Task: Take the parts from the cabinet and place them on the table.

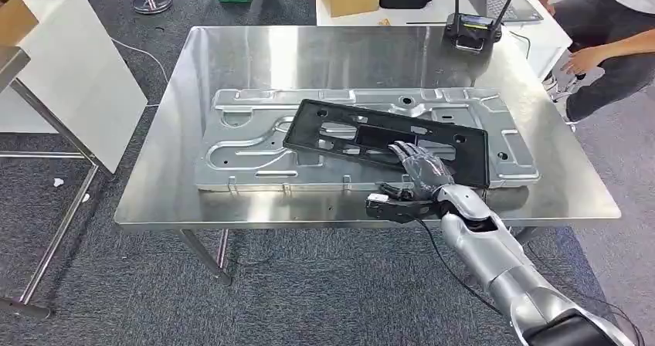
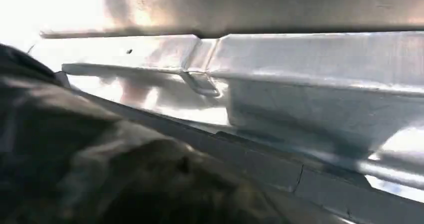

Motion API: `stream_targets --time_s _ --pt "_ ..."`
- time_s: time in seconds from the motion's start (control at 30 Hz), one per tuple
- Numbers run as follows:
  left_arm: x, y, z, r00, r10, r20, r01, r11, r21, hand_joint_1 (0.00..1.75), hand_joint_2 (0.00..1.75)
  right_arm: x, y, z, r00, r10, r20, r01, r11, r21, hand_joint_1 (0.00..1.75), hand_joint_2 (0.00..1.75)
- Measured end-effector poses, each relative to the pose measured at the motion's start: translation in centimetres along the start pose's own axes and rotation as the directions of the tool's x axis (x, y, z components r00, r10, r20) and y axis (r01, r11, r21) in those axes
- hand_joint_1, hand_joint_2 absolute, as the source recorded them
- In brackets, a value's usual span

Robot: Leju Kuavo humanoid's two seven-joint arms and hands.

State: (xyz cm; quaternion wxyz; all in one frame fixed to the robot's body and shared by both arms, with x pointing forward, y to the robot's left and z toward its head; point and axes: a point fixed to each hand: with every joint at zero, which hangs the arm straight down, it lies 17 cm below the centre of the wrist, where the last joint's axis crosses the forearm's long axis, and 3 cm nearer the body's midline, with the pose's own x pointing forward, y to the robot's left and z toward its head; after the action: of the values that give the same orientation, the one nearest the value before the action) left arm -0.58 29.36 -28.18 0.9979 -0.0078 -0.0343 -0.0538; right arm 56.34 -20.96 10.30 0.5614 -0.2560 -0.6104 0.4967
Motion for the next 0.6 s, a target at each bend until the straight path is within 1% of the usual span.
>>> stream_targets --time_s 0.37,0.47,0.53,0.6 --pt "0.1 0.0 0.0 1.0 0.007 0.004 -0.007 1.0 0.004 0.0 0.0 0.1 0.0 0.1 1.0 0.017 0.002 -0.017 1.0 0.004 0.0 0.0" --pt "0.1 0.0 0.0 1.0 0.013 0.006 -0.013 1.0 0.005 0.0 0.0 -1.0 -1.3 0.0 0.992 0.117 -0.043 -0.119 0.992 -0.049 0.0 0.0" --pt "0.1 0.0 0.0 1.0 0.017 0.005 -0.017 1.0 0.006 0.0 0.0 -1.4 -3.7 -0.1 0.977 0.201 -0.076 -0.209 0.97 -0.124 0.0 0.0" --pt "0.1 0.0 0.0 1.0 0.02 0.005 -0.02 1.0 0.011 0.0 0.0 -0.9 -6.3 -0.3 0.966 0.244 -0.086 -0.256 0.95 -0.18 0.0 0.0"
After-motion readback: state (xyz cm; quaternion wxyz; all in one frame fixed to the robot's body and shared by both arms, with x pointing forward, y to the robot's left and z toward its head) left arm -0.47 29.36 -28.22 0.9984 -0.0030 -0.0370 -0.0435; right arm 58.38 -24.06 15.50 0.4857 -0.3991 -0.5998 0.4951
